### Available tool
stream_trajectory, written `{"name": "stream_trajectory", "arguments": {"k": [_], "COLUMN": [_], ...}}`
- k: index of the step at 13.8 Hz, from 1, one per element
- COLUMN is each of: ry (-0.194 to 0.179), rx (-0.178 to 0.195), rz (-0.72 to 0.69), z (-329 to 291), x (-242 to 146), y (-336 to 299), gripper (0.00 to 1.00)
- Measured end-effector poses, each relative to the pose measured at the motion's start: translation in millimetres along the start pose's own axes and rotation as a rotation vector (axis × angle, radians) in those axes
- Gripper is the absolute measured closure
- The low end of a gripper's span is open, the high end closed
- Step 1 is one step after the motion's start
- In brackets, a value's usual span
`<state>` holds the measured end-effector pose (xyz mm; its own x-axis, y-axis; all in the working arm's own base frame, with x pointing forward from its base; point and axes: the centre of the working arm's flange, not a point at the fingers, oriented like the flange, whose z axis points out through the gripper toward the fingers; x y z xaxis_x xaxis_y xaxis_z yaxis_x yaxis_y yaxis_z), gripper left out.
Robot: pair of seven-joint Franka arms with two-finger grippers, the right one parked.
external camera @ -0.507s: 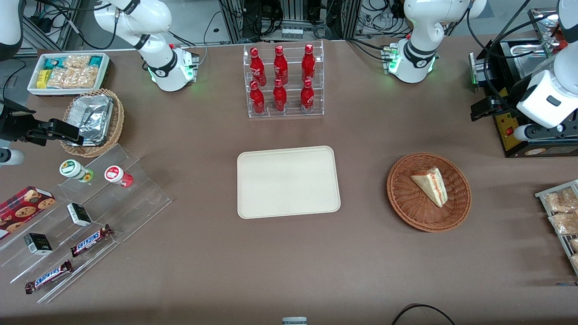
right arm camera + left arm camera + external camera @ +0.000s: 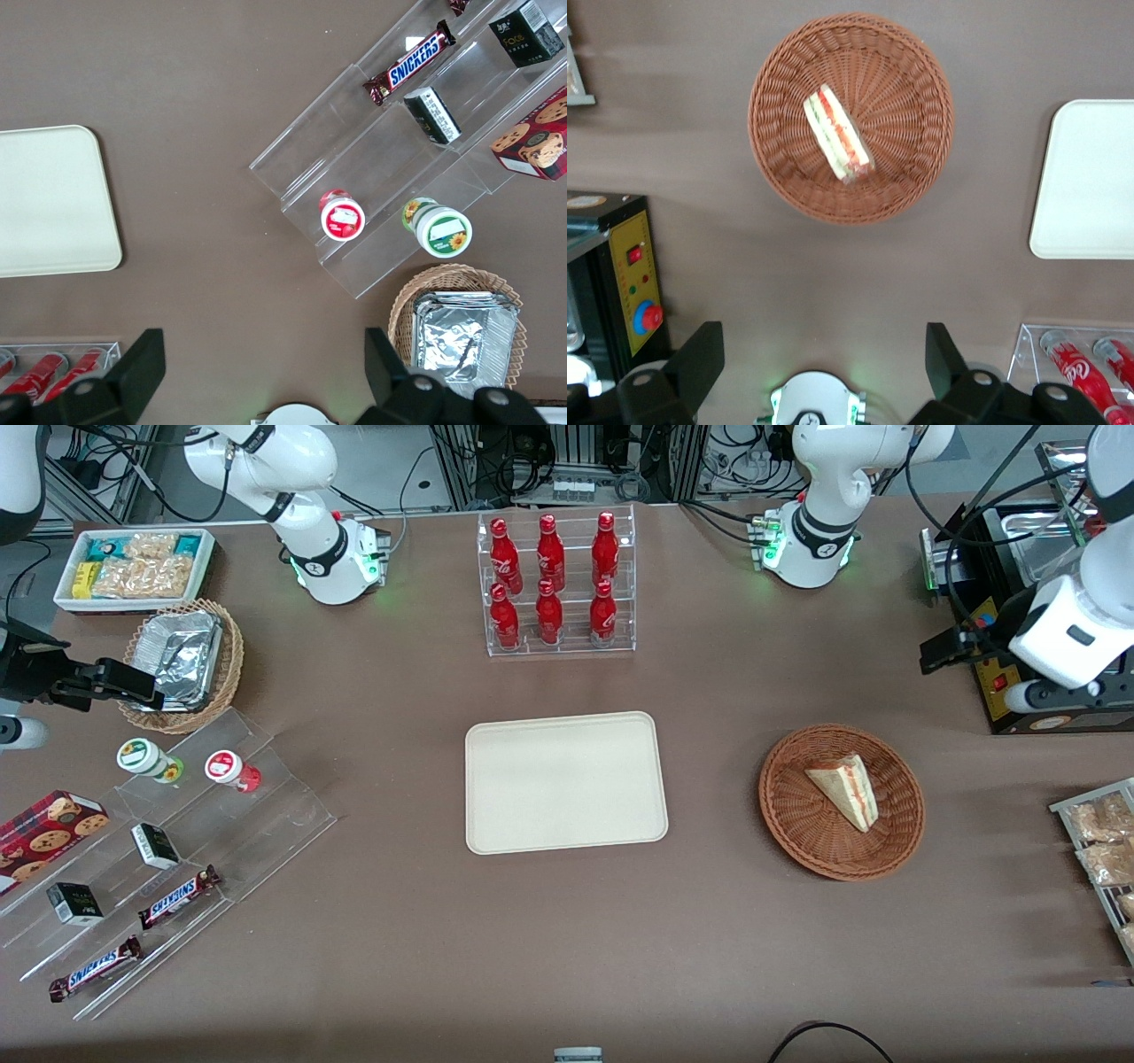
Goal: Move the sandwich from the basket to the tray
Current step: 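Move the left gripper over the sandwich in the wicker basket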
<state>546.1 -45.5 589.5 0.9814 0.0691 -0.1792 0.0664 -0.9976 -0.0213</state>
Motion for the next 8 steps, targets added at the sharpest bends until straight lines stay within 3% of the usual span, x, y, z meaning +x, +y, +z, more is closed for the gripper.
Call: {"name": "stream_trajectory", "arguments": {"k": [8], "ry": [0.041], "rx": [-0.007], "rz": [0.004], "z": [104], "x": [33], "y": [7], "gripper": [0.00]}}
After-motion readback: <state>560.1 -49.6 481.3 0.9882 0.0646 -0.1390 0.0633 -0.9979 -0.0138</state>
